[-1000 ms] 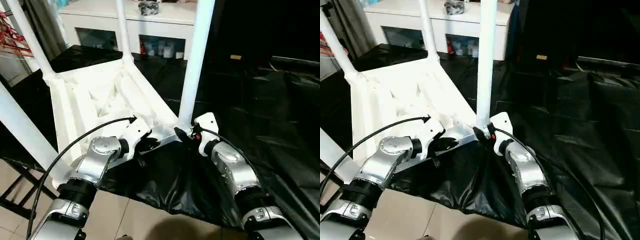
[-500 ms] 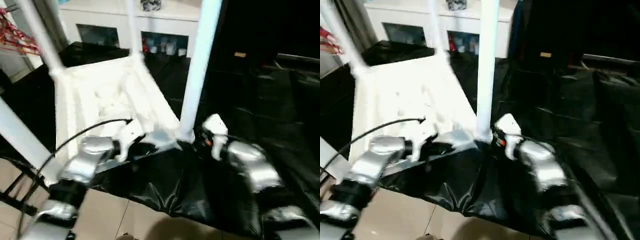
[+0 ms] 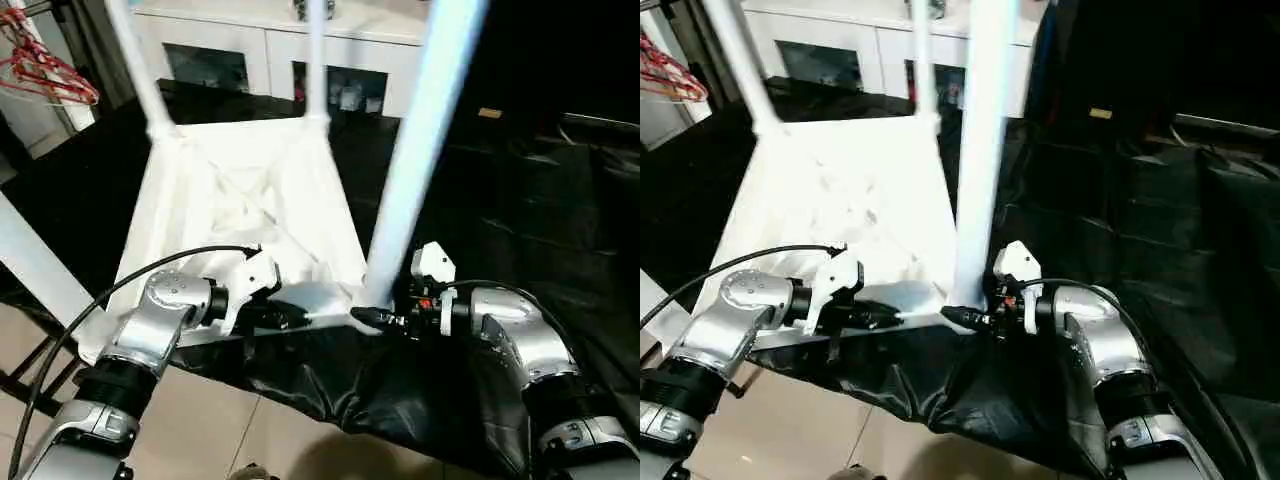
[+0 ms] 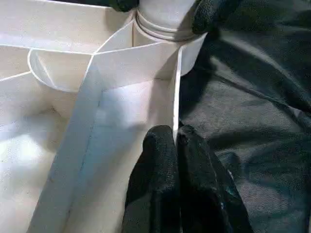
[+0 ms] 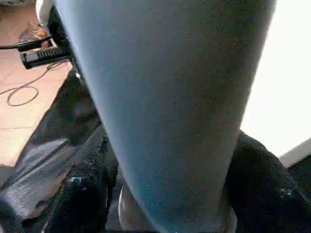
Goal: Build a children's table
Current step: Rotate leg to tighten
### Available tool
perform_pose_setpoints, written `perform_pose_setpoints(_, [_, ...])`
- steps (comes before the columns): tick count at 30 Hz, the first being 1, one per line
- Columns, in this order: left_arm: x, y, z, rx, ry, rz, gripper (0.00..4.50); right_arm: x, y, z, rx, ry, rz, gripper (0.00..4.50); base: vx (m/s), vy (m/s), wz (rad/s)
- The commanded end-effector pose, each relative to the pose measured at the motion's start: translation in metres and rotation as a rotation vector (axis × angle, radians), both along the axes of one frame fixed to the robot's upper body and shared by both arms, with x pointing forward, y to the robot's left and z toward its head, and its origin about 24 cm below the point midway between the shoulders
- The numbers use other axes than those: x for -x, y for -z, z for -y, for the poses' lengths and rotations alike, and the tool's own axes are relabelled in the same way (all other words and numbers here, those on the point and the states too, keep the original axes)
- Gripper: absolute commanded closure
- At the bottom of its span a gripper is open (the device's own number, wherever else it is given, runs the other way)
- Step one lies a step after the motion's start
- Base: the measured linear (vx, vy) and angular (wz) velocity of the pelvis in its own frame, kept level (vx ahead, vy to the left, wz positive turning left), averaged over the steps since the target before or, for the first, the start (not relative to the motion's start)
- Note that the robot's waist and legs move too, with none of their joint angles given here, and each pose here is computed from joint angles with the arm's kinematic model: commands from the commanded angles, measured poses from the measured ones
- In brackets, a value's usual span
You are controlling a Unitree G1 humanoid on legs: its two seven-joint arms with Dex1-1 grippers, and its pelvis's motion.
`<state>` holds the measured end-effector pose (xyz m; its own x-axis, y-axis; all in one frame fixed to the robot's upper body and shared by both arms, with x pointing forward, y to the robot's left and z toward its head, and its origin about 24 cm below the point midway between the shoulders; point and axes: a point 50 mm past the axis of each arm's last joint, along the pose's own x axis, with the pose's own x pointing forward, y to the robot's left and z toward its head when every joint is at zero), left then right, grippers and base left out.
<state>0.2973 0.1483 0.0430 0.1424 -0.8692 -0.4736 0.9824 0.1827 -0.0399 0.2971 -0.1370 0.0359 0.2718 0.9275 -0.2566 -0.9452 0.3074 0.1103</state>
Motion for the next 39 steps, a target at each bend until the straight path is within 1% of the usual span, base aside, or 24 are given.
perform_pose_setpoints(1, [-0.007, -0.006, 0.012, 0.031, -0.010, 0.031, 4.50, 0.015, 0.011, -0.021, -0.011, -0.144, -0.061, 1.67, 0.000, 0.000, 0.00])
perform_pose_setpoints(2, [-0.007, -0.006, 0.014, 0.034, -0.009, 0.031, 4.50, 0.015, 0.011, -0.021, -0.011, -0.133, -0.059, 1.67, 0.000, 0.000, 0.00])
perform_pose_setpoints(5, [-0.008, -0.006, 0.015, 0.039, -0.048, 0.038, 4.50, 0.015, 0.014, -0.024, -0.024, -0.089, -0.066, 1.95, 0.000, 0.000, 0.00])
perform_pose_setpoints(7, [-0.009, -0.006, 0.016, 0.043, -0.078, 0.045, 4.50, 0.015, 0.016, -0.026, -0.026, -0.050, -0.060, 2.04, 0.000, 0.000, 0.00])
perform_pose_setpoints(11, [-0.013, -0.004, 0.020, 0.056, -0.159, 0.072, 4.50, 0.007, 0.024, -0.028, 0.005, 0.125, -0.044, 2.13, 0.000, 0.000, 0.00])
perform_pose_setpoints(12, [-0.017, -0.003, 0.022, 0.052, -0.217, 0.102, 4.50, 0.002, 0.028, -0.029, 0.029, 0.218, -0.038, 2.15, 0.000, 0.000, 0.00])
perform_pose_setpoints(14, [-0.022, -0.003, 0.026, 0.056, -0.298, 0.133, 4.50, -0.001, 0.032, -0.033, 0.038, 0.320, -0.042, 2.22, 0.000, 0.000, 0.00])
perform_pose_setpoints(15, [-0.022, -0.003, 0.027, 0.056, -0.301, 0.134, 4.50, -0.001, 0.032, -0.034, 0.038, 0.323, -0.042, 2.38, 0.000, 0.000, 0.00])
perform_pose_setpoints(16, [-0.025, -0.005, 0.033, 0.063, -0.353, 0.158, 4.50, -0.007, 0.035, -0.040, 0.057, 0.449, -0.036, 2.42, 0.000, 0.000, 0.00])
perform_pose_setpoints(18, [-0.025, -0.006, 0.037, 0.069, -0.362, 0.163, 4.50, -0.009, 0.036, -0.042, 0.067, 0.507, -0.037, 2.45, 0.000, 0.000, 0.00])
perform_pose_setpoints(19, [-0.026, -0.007, 0.040, 0.074, -0.382, 0.171, 4.50, -0.010, 0.036, -0.046, 0.066, 0.530, -0.037, 2.47, 0.000, 0.000, 0.00])
perform_pose_setpoints(20, [-0.027, -0.007, 0.041, 0.076, -0.393, 0.175, 4.50, -0.010, 0.036, -0.048, 0.066, 0.540, -0.037, 2.47, 0.000, 0.000, 0.00])
perform_pose_setpoints(21, [-0.025, -0.008, 0.048, 0.086, -0.379, 0.176, 4.50, -0.010, 0.037, -0.055, 0.066, 0.533, -0.039, 2.47, 0.000, 0.000, 0.00])
perform_pose_setpoints(24, [-0.021, -0.006, 0.053, 0.090, -0.337, 0.164, 4.50, -0.010, 0.033, -0.061, 0.069, 0.491, 0.006, 2.47, 0.000, 0.000, 0.00])
perform_pose_setpoints(25, [-0.020, -0.005, 0.054, 0.088, -0.332, 0.166, 4.50, -0.010, 0.033, -0.061, 0.070, 0.493, 0.015, 2.15, 0.000, 0.000, 0.00])
perform_pose_setpoints(27, [-0.016, -0.001, 0.054, 0.076, -0.293, 0.163, 4.50, -0.013, 0.028, -0.056, 0.026, 0.500, 0.001, 1.81, 0.000, 0.000, 0.00])
perform_pose_setpoints(29, [-0.013, 0.001, 0.053, 0.073, -0.267, 0.154, 4.50, -0.014, 0.027, -0.052, 0.029, 0.486, 0.016, 1.72, 0.000, 0.000, 0.00])
perform_pose_setpoints(32, [-0.011, 0.001, 0.051, 0.072, -0.237, 0.154, 4.50, -0.016, 0.024, -0.046, 0.040, 0.474, 0.039, 1.37, 0.000, 0.000, 0.00])
perform_pose_setpoints(37, [-0.009, -0.001, 0.048, 0.086, -0.179, 0.154, 4.50, -0.017, 0.016, -0.032, 0.045, 0.395, 0.075, 1.32, 0.000, 0.000, 0.00])
perform_pose_setpoints(39, [-0.006, -0.003, 0.046, 0.086, -0.132, 0.140, 4.50, -0.014, 0.012, -0.022, 0.044, 0.317, 0.084, 1.32, 0.000, 0.000, 0.00])
